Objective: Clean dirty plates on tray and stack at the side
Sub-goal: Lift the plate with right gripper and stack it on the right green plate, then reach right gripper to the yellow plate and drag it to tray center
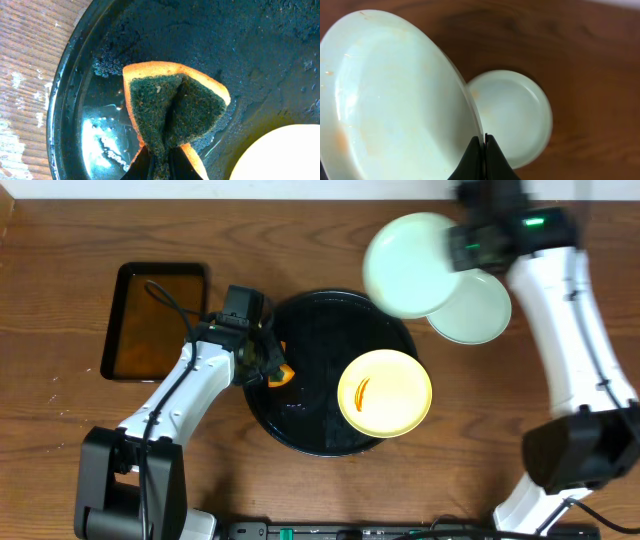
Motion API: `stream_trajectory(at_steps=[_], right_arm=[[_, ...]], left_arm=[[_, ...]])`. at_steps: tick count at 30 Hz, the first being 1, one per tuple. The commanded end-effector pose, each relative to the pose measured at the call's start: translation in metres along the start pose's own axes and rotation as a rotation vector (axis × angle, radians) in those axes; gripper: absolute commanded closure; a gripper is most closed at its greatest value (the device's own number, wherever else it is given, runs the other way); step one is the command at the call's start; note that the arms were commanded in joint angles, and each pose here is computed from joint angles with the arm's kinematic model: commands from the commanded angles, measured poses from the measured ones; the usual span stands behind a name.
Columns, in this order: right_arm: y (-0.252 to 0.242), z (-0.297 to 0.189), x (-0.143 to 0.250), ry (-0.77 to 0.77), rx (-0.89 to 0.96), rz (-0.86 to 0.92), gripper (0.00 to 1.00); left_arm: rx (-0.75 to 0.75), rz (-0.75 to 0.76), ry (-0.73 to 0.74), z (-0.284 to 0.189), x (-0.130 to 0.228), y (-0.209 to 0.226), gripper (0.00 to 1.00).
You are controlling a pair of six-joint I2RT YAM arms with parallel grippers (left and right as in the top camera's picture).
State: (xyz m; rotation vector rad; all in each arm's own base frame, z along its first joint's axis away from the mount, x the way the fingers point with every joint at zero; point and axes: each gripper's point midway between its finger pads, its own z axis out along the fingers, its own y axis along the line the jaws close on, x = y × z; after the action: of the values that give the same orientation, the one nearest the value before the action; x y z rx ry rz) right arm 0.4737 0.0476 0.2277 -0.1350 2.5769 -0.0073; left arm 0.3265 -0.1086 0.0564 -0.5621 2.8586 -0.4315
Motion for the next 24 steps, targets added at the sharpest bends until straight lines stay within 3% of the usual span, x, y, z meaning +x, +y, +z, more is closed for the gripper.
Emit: stream_trajectory(at_steps=[1, 6, 11, 13, 14, 15, 17, 21, 24], right_arm=[[-0.040, 0.010, 0.017, 0.042, -0.087, 0.207, 0.99], [-0.091, 0.044, 0.049, 0.078, -0.036, 0.326, 0.99], [-0.109, 0.079, 0.076, 0.074, -0.013, 0.429, 0.99], [-0.108, 0.085, 0.077, 0.061, -0.013, 0.427, 0.85], [-0.106, 0.087, 0.078, 0.059, -0.016, 0.424, 0.61], [-0.105, 0.087, 0.077, 0.059, -0.017, 0.421, 0.49], [-0.103, 0.087, 0.078, 0.063, -0.019, 0.423, 0.35], [-0.082, 0.084, 0.084, 0.107, -0.102, 0.428, 0.32], [-0.026, 0.062, 0.095, 0.216, -0.348, 0.443, 0.34]], left_arm=[[0.012, 0.000, -0.004, -0.002, -0.003, -0.003, 0.92], [0.016, 0.002, -0.010, -0.002, -0.005, -0.004, 0.92], [0.017, 0.002, -0.011, -0.002, -0.005, -0.005, 0.92], [0.016, 0.002, -0.009, -0.002, -0.005, -0.004, 0.92], [0.016, 0.002, -0.009, -0.002, -0.005, -0.004, 0.92], [0.016, 0.002, -0.010, -0.002, -0.005, -0.004, 0.92], [0.016, 0.002, -0.010, -0.002, -0.005, -0.004, 0.92], [0.015, 0.002, -0.009, -0.002, -0.005, -0.004, 0.92], [0.016, 0.002, -0.009, -0.002, -0.005, -0.004, 0.92]])
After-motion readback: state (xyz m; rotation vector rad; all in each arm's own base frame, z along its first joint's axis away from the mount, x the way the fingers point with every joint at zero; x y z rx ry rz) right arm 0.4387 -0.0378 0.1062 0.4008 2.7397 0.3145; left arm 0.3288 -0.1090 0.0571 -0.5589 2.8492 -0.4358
